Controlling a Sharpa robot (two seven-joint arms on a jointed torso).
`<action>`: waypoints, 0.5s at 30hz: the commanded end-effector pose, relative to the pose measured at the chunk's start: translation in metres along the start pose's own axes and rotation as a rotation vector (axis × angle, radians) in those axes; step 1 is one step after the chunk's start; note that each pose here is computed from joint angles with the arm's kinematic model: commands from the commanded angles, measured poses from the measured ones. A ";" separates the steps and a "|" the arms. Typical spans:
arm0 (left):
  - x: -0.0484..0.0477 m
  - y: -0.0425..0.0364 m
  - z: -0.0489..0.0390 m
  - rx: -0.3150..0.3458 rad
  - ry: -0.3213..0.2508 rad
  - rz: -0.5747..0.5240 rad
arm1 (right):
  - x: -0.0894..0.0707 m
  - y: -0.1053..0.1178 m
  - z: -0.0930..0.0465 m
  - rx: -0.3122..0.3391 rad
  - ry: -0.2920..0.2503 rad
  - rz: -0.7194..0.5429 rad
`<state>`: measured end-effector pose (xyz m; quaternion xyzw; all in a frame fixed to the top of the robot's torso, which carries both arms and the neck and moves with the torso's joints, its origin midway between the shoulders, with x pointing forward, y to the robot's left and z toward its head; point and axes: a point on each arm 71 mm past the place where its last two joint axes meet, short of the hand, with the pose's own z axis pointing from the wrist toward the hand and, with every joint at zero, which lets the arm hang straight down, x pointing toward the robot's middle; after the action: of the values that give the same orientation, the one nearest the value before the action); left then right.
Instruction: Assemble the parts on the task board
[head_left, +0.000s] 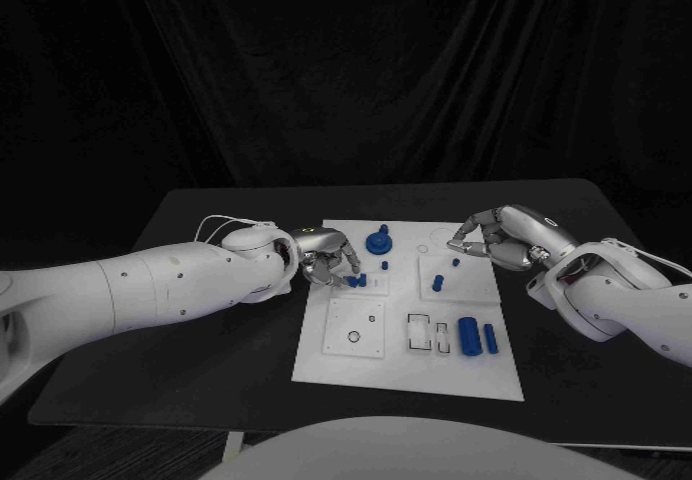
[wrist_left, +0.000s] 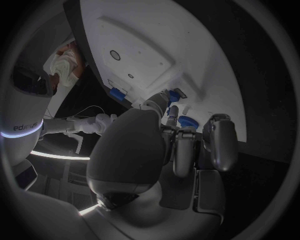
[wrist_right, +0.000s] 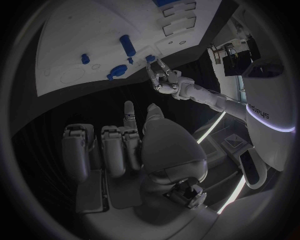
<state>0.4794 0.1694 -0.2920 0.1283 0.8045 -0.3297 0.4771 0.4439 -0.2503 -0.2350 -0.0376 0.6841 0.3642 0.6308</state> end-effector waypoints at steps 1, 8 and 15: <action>0.0016 0.0008 0.0011 -0.004 0.005 0.014 | 0.002 0.000 0.000 0.008 0.010 0.002; 0.0031 0.0053 0.0031 -0.025 0.008 0.016 | 0.002 0.000 -0.001 0.010 0.014 0.003; 0.0067 0.0058 0.0047 -0.030 0.025 0.013 | 0.003 -0.001 -0.001 0.012 0.016 0.004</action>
<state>0.4841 0.1719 -0.2986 0.1271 0.8098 -0.3131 0.4796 0.4433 -0.2505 -0.2364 -0.0376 0.6867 0.3642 0.6280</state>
